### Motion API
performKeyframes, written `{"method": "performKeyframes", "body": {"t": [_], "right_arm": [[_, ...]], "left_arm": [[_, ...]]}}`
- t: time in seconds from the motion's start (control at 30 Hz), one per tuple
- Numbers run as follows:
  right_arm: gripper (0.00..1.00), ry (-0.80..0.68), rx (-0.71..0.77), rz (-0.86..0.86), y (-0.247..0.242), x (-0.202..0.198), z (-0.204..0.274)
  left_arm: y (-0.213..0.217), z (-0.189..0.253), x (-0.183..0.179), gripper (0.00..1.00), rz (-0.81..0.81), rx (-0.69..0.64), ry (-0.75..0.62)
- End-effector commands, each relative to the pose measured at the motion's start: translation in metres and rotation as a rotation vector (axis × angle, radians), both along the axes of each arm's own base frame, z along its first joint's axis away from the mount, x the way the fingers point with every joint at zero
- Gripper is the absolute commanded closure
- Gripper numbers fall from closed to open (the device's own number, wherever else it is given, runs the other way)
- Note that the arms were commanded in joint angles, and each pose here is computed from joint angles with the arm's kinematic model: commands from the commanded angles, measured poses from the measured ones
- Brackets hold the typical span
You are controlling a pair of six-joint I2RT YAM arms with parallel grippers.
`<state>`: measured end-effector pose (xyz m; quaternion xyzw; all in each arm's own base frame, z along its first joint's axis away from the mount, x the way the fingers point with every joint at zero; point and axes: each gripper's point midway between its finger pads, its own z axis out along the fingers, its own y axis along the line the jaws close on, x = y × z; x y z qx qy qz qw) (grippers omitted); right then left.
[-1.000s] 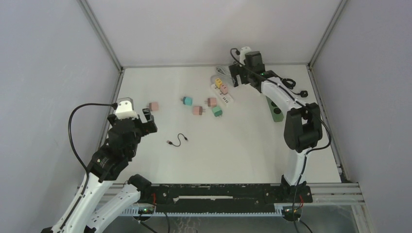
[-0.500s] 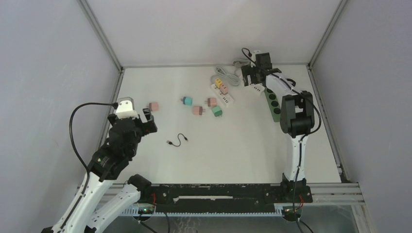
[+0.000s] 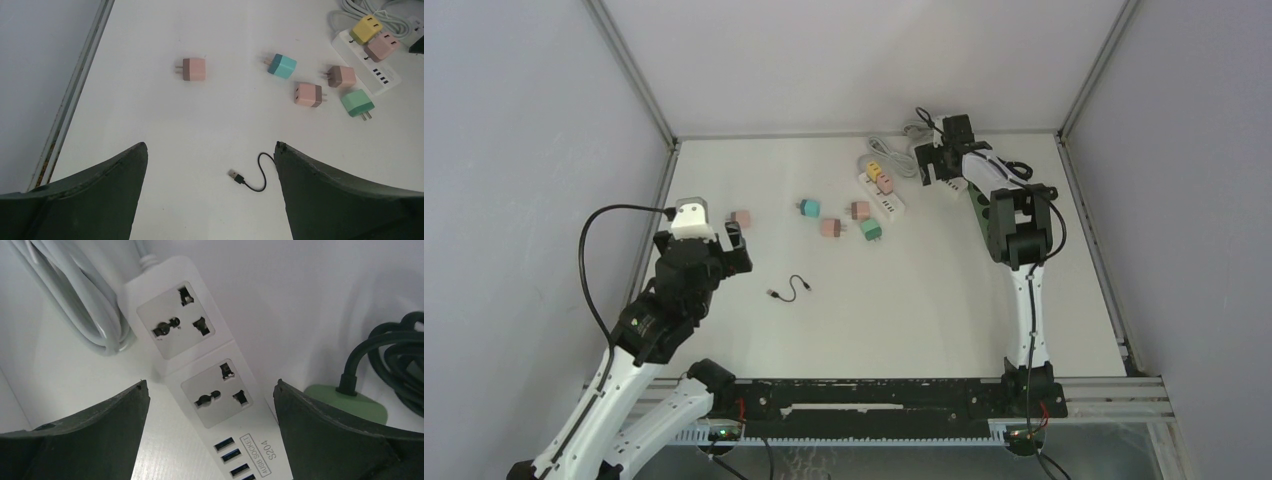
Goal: Insert the plug
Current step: Move the socket to the center of the board.
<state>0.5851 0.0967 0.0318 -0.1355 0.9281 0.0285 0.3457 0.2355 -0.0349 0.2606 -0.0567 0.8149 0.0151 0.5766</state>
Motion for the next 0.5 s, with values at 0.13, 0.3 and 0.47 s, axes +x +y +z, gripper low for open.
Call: {"method": "performKeyframes", "body": {"t": [0.13,0.3,0.47], "right_arm": [[0.1,0.027,0.013,0.001,-0.001,-0.009,0.014],[0.32,0.019,0.069,-0.003,0.007,-0.017,0.026],[0.44,0.041,0.072,-0.016,0.01,-0.03,0.029]], "left_arm": [[-0.002,0.002,0.004,0.0,-0.015,0.001,-0.022],[-0.001,0.003,0.003,0.0,-0.015,-0.003,-0.03],[0.002,0.008,-0.001,0.0,-0.009,-0.014,-0.053]]}}
